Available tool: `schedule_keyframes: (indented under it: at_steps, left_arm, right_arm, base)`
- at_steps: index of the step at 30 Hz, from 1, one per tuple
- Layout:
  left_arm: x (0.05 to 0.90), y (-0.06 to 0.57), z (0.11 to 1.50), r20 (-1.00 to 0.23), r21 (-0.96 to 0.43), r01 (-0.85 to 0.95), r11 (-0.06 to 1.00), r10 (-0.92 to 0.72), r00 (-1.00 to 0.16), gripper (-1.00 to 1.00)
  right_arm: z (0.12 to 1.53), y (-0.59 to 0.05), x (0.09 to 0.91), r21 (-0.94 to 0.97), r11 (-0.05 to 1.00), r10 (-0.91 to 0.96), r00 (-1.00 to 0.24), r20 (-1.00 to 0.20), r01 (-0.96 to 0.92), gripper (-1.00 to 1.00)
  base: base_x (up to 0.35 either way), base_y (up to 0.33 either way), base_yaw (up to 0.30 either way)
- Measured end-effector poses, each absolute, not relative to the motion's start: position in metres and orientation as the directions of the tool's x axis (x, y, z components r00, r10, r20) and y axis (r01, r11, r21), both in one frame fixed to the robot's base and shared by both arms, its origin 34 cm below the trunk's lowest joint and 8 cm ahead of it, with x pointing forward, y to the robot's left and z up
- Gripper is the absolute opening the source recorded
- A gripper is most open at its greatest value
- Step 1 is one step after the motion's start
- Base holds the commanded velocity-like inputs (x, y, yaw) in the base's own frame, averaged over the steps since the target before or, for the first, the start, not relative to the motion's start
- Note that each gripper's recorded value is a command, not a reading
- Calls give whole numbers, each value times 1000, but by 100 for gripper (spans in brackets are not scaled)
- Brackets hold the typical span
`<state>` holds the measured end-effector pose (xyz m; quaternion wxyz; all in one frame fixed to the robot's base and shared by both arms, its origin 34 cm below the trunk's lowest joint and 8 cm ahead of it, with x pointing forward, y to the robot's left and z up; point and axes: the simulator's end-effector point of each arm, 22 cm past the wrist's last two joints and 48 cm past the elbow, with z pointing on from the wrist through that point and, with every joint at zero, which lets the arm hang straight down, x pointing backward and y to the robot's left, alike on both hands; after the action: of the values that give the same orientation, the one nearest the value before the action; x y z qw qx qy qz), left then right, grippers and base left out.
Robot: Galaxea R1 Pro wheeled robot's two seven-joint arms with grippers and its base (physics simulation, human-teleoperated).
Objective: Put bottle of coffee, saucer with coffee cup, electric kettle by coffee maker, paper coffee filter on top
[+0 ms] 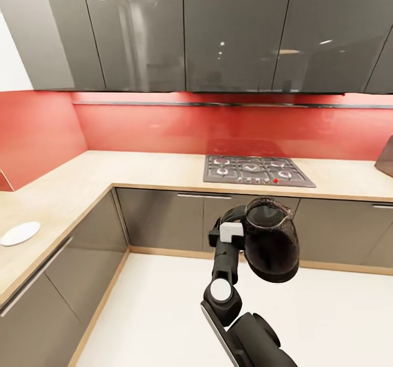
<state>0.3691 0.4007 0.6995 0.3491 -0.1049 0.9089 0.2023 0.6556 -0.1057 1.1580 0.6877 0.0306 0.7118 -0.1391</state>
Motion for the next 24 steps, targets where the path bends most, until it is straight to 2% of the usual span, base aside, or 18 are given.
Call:
schedule_keyframes:
  at_steps: [11, 16, 24]
  left_arm:
    - [360, 418, 699, -663, 322, -331, 887, -38, -748, 100]
    - [324, 431, 686, -597, 362, -306, 881, -33, -801, 100]
    - [278, 438, 672, -505, 404, -264, 876, -28, -863, 100]
  right_arm:
    - [1163, -95, 654, -137, 965, -129, -48, -990, 225, -100]
    - [1168, -93, 655, -137, 965, -132, -39, -991, 222, -100]
    - [1261, -94, 691, -114, 962, -149, 129, -980, 246, -100]
  base:
    - [282, -165, 0]
    - [282, -160, 0]
    - [292, -137, 0]
